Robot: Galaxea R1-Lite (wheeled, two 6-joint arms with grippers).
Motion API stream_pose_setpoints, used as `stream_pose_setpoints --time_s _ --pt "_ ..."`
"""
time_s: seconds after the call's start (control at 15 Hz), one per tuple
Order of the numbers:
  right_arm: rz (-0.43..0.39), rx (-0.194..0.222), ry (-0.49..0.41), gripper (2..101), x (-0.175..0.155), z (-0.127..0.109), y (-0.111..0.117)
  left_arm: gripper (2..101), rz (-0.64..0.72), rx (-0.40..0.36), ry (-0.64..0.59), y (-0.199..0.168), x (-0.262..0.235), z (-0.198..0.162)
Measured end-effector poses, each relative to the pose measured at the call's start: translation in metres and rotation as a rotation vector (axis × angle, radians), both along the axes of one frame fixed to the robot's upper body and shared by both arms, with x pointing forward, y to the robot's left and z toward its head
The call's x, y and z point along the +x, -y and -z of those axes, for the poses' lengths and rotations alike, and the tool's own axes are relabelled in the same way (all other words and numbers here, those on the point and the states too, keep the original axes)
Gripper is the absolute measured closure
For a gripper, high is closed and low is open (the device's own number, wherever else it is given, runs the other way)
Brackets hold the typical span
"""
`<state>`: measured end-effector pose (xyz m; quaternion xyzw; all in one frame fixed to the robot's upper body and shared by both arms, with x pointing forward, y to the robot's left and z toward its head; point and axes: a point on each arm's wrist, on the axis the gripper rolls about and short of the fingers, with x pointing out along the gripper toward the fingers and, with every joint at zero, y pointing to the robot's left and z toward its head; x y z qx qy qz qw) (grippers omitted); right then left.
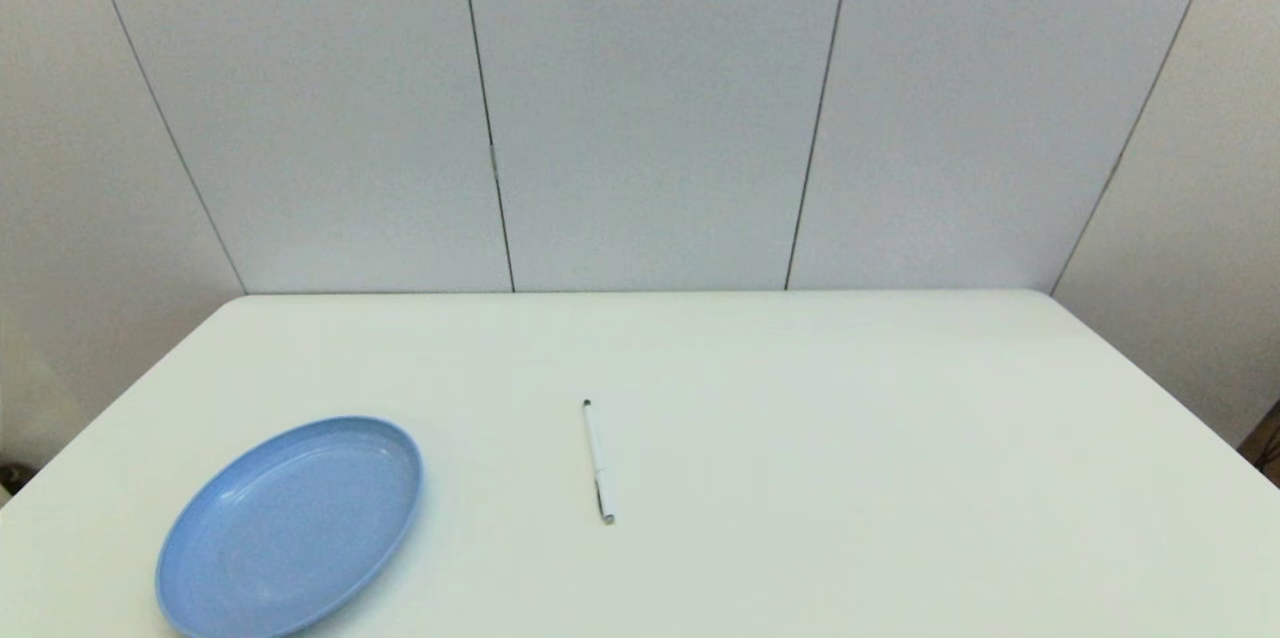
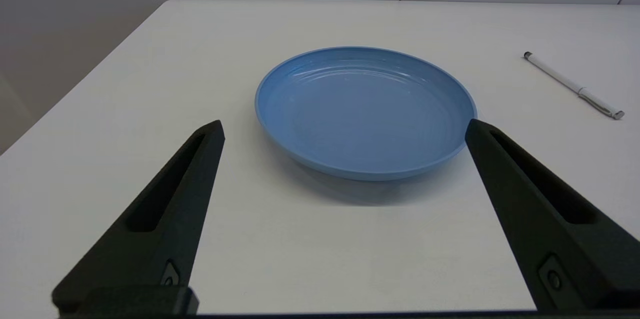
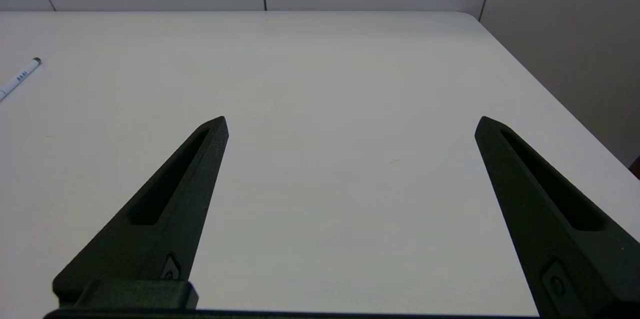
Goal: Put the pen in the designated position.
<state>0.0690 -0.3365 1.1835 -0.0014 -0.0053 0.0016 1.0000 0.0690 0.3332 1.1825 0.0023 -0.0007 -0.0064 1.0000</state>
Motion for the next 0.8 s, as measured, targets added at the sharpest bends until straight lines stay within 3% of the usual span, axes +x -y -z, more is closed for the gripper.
stream_pose_setpoints --time_s 0.8 --pt "-0.001 0.0 -0.001 4.6 0.0 0.0002 0.0 5.3 0.0 0.0 0.0 0.0 0.0 0.0"
